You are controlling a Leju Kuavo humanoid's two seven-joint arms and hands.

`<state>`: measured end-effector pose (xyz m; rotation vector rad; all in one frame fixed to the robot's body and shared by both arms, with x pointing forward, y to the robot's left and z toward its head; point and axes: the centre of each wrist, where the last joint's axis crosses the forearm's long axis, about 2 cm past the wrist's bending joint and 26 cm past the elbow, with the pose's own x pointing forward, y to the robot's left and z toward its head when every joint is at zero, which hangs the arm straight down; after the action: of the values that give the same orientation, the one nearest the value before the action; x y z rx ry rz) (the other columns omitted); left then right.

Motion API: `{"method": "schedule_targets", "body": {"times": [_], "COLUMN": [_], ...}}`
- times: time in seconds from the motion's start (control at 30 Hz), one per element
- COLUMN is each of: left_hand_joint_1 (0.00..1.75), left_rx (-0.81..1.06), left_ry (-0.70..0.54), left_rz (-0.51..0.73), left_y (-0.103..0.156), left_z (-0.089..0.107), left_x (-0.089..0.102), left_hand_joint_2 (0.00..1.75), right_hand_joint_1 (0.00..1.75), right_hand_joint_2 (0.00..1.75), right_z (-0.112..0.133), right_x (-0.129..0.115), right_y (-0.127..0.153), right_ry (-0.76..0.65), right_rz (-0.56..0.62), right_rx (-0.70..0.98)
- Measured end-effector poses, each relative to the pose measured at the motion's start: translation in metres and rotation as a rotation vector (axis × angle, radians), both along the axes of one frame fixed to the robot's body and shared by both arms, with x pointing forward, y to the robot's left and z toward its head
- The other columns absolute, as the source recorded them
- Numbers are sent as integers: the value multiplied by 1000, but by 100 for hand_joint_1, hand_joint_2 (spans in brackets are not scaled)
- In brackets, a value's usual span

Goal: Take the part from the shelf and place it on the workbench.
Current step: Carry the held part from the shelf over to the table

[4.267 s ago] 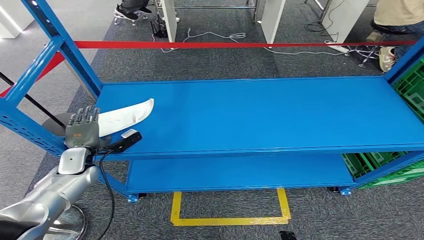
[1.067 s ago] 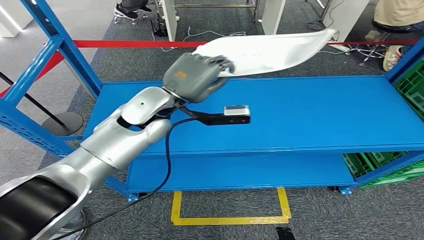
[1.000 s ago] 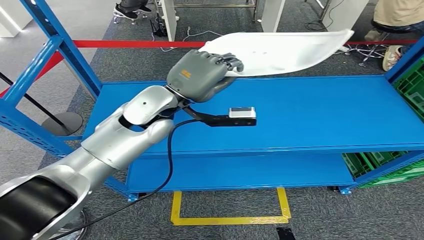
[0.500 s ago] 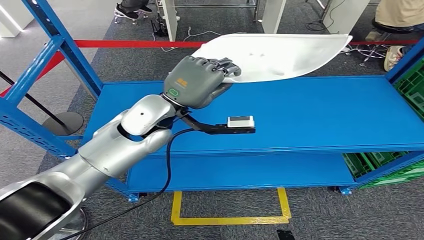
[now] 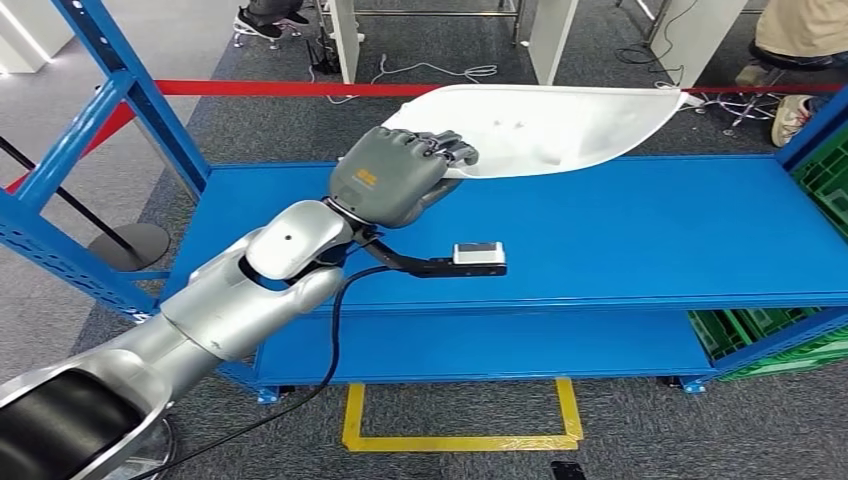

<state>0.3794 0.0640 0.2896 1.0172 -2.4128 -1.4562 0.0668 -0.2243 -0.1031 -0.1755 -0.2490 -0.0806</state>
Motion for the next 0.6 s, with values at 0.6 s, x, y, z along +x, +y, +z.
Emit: {"method": "schedule_targets", "body": {"times": [0.6], "left_hand_joint_1": [175], "left_rx": [2], "left_ry": [13], "left_rz": [31], "left_y": [20], "left_z": [-18], "left_x": [6], "left_hand_joint_2": [175], "right_hand_joint_1": [0], "right_hand_joint_2": [0], "right_z": [0], "right_x": [1], "right_y": [2], "right_ry": [-8], "right_rz": [-2], "right_rx": [2]}}
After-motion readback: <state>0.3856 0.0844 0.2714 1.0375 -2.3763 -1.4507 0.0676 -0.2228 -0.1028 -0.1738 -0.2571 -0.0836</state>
